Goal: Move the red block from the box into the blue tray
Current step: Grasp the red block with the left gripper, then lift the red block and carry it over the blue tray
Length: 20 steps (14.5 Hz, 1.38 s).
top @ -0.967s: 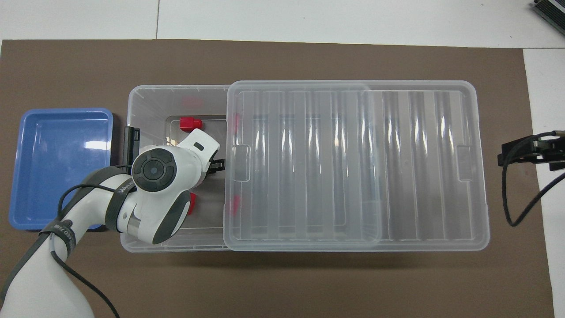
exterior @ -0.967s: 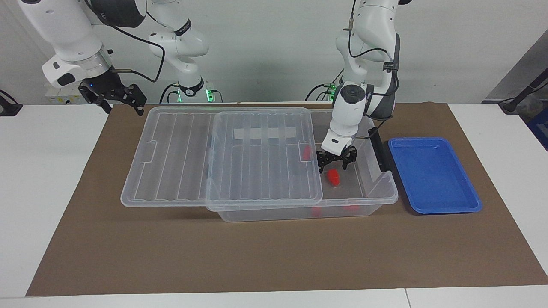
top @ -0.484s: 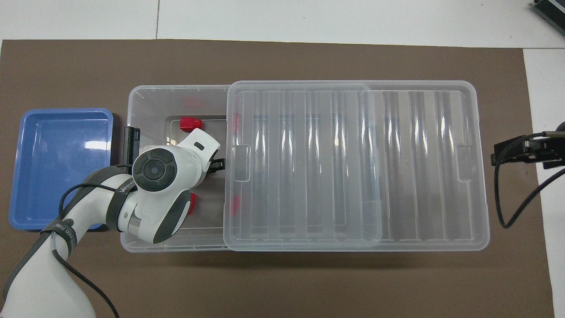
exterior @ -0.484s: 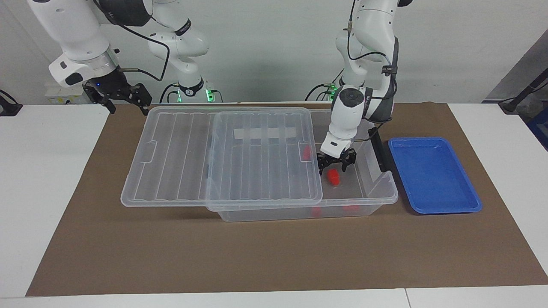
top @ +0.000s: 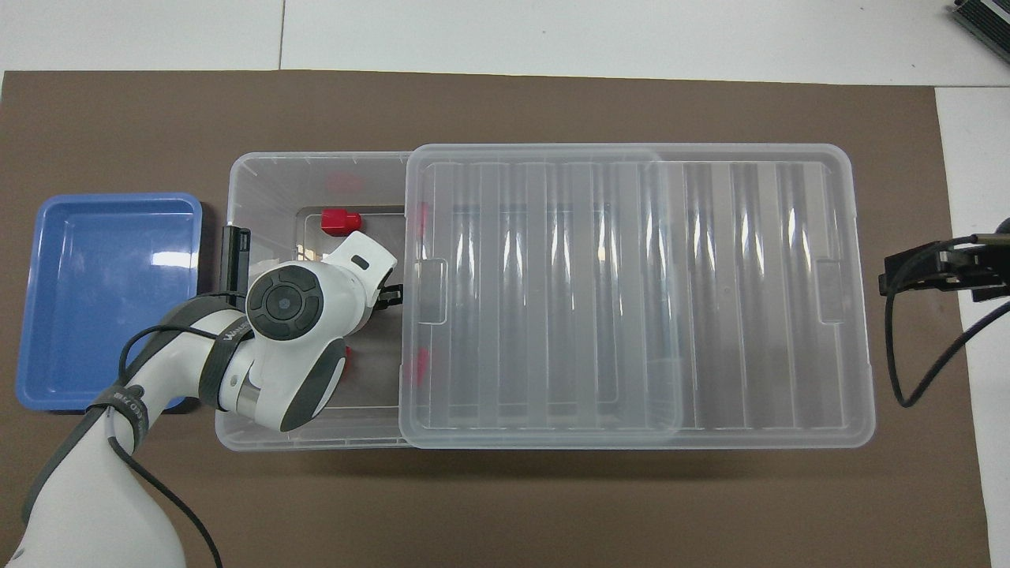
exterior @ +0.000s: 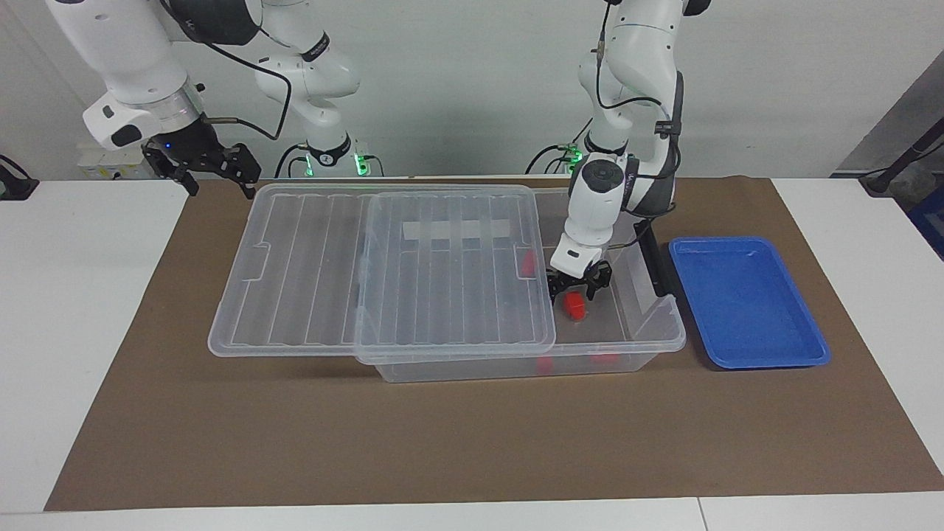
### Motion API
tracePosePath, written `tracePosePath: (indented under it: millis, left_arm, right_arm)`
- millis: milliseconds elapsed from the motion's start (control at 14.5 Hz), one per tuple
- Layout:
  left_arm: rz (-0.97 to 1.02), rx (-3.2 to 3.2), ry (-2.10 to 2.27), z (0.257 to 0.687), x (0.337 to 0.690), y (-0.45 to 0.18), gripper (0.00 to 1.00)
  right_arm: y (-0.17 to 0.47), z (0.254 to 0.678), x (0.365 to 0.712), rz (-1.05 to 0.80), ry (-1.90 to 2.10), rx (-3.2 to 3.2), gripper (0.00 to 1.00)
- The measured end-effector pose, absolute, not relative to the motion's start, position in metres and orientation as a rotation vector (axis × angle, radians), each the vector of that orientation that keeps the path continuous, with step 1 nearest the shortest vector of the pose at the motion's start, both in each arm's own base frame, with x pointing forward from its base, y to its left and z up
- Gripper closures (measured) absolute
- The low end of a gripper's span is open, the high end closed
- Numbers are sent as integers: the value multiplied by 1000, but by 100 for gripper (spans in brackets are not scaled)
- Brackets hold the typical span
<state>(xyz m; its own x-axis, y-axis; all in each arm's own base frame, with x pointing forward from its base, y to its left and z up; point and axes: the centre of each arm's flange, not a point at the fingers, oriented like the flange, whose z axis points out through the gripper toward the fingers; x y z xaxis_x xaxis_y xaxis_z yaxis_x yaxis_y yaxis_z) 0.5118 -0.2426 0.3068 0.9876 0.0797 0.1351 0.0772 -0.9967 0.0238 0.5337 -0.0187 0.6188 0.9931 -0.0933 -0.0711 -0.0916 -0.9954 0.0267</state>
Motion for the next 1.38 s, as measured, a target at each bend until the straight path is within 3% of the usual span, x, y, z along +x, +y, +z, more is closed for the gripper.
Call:
tracePosePath:
  millis: [276, 345, 622, 1036, 1382]
  left_arm:
    - [217, 3122, 91, 307, 512, -243, 62]
    - [219, 3127, 71, 307, 512, -243, 66]
    - [161, 3172, 30, 323, 520, -243, 66]
    - [74, 3220, 23, 445, 538, -240, 66]
    - [6, 3240, -41, 495, 532, -225, 66]
  right_arm:
    - [-19, 619, 534, -113, -146, 3113, 0]
    - [-20, 619, 534, -113, -147, 3113, 0]
    - [-20, 619, 534, -113, -148, 3113, 0]
    - [-21, 619, 534, -113, -150, 3113, 0]
    - [-21, 619, 534, -113, -150, 3113, 0]
